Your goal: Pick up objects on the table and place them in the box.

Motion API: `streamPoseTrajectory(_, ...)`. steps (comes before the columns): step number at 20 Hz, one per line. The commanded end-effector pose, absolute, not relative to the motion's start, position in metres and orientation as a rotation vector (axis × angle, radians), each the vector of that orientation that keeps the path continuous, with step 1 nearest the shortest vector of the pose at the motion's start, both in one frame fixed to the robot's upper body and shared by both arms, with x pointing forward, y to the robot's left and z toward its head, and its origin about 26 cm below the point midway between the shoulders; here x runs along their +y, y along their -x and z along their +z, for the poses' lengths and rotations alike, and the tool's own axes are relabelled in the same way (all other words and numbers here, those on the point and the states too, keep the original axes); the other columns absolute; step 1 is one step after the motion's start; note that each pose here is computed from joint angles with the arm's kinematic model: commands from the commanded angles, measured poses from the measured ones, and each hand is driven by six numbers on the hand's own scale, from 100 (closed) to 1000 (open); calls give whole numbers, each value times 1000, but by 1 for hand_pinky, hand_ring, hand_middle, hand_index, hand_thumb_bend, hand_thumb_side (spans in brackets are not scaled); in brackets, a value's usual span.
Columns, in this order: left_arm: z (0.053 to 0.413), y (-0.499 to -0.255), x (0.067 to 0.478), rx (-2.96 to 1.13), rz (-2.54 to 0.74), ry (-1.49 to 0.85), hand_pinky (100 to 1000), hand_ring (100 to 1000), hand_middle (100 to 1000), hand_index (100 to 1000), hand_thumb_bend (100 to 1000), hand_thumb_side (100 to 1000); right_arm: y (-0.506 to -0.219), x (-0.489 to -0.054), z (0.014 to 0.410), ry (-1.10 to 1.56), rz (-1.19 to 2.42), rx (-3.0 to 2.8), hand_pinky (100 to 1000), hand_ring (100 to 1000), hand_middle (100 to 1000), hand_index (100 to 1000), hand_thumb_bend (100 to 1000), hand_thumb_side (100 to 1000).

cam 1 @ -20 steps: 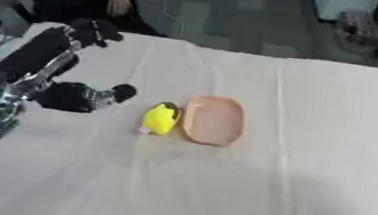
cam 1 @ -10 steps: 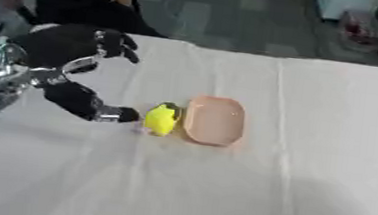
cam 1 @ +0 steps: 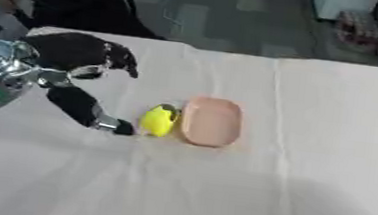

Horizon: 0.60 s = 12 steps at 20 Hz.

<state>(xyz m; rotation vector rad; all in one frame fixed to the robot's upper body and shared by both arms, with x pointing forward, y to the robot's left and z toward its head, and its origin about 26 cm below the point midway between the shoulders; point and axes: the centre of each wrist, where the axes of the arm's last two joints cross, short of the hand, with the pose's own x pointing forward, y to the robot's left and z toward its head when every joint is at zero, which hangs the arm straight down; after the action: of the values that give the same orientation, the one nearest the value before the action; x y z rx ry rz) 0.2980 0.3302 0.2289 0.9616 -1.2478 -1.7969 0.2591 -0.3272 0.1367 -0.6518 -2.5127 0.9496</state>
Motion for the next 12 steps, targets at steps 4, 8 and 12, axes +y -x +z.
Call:
streamPoseTrajectory(4,245,-313,341,-1011,-1777,-995,742,759,782,774,698,914,-262,-329,151,647,989,-2542,358,494,498,540,100,1000)
streamPoseTrajectory(8,252,-322,342,-971,-1782,-1045,730,759,773,743,730,927,-263,-330,155,640,986,-2555,358,494,498,540,100,1000)
streamPoseTrajectory(12,250,-330,344,-939,-1798,-1061,738,764,775,742,756,927,-265,-330,158,630,984,-2566,358,494,498,541,100,1000)
